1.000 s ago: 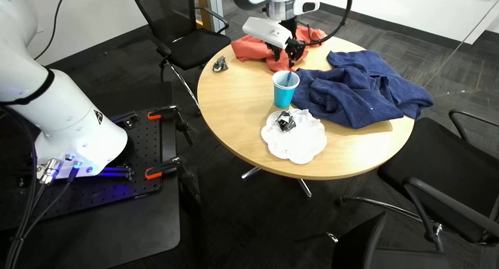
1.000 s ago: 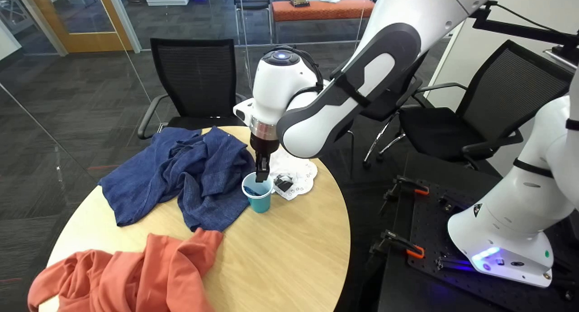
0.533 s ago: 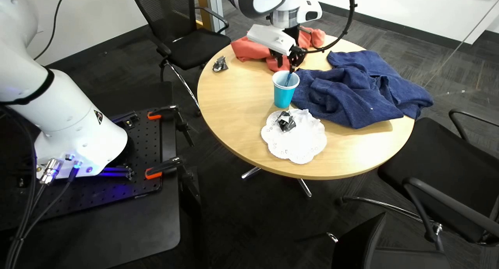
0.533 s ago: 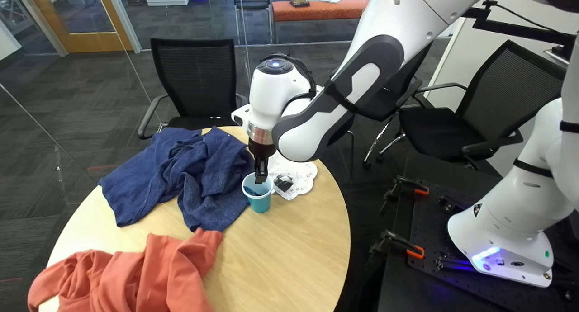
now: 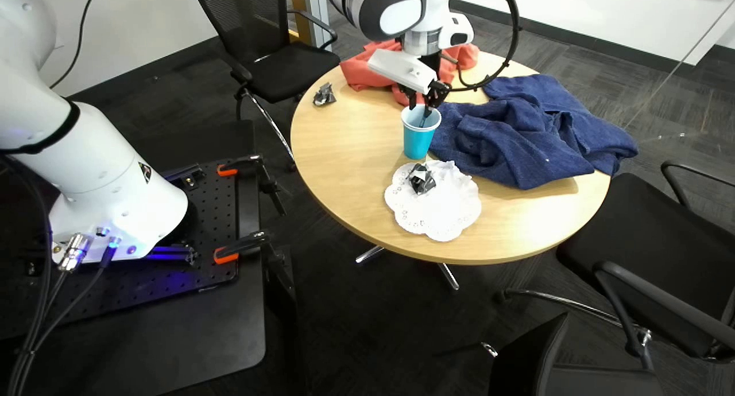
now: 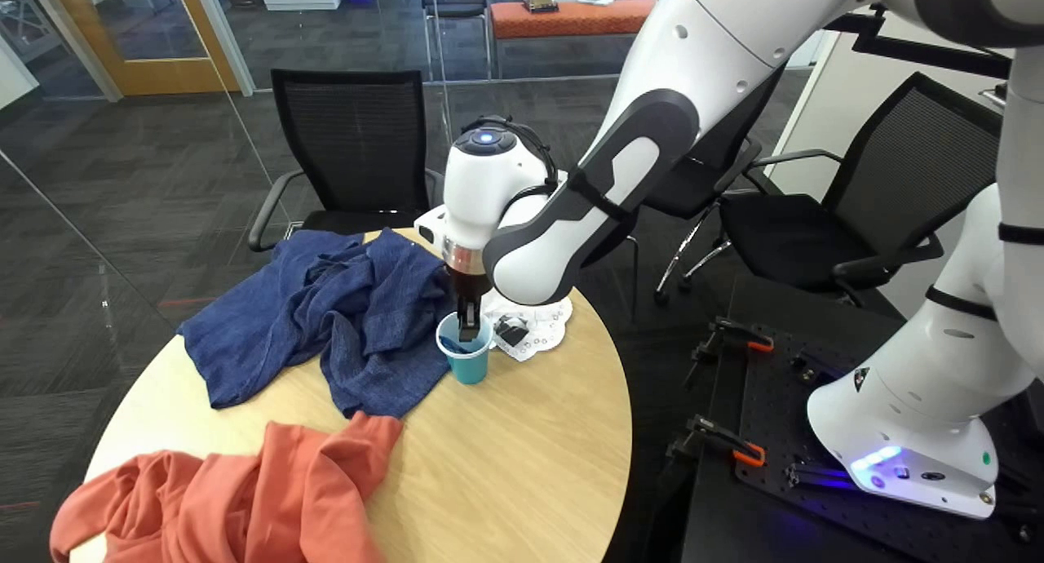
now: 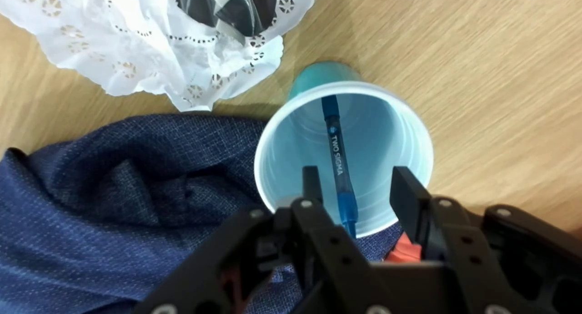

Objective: Remove the pen from the cup and put it on the table

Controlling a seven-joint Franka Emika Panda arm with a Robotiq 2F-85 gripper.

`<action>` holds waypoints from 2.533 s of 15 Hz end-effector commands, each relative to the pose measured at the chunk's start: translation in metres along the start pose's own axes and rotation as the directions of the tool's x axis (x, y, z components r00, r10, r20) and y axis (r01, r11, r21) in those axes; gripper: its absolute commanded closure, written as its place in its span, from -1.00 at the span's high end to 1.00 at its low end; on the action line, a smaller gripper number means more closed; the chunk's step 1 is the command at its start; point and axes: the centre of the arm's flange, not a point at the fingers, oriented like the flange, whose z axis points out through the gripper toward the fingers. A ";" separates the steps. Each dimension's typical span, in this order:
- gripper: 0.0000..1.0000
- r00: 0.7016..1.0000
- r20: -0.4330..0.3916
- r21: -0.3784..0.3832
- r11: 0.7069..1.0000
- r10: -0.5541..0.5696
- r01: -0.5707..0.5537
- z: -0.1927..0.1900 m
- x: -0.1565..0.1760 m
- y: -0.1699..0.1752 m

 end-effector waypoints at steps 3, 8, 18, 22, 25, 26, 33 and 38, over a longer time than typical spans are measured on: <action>-0.19 1.000 0.011 0.013 1.000 -0.028 0.028 0.012 0.009 0.006; -0.19 1.000 0.014 0.022 0.999 -0.028 0.028 0.022 0.014 0.008; -0.29 1.000 0.011 0.046 0.999 -0.019 0.019 0.041 0.020 0.017; -0.98 1.000 0.004 0.055 0.998 -0.024 0.024 0.044 0.022 0.018; -0.94 1.000 -0.001 0.052 0.998 -0.017 0.017 0.040 0.018 0.017; -0.94 1.000 -0.004 0.049 0.999 -0.015 0.015 0.037 0.015 0.016; -0.94 0.998 -0.060 0.006 1.000 -0.022 0.022 -0.022 0.004 0.000; -0.94 0.992 -0.116 -0.032 0.999 -0.040 0.036 -0.090 -0.003 -0.019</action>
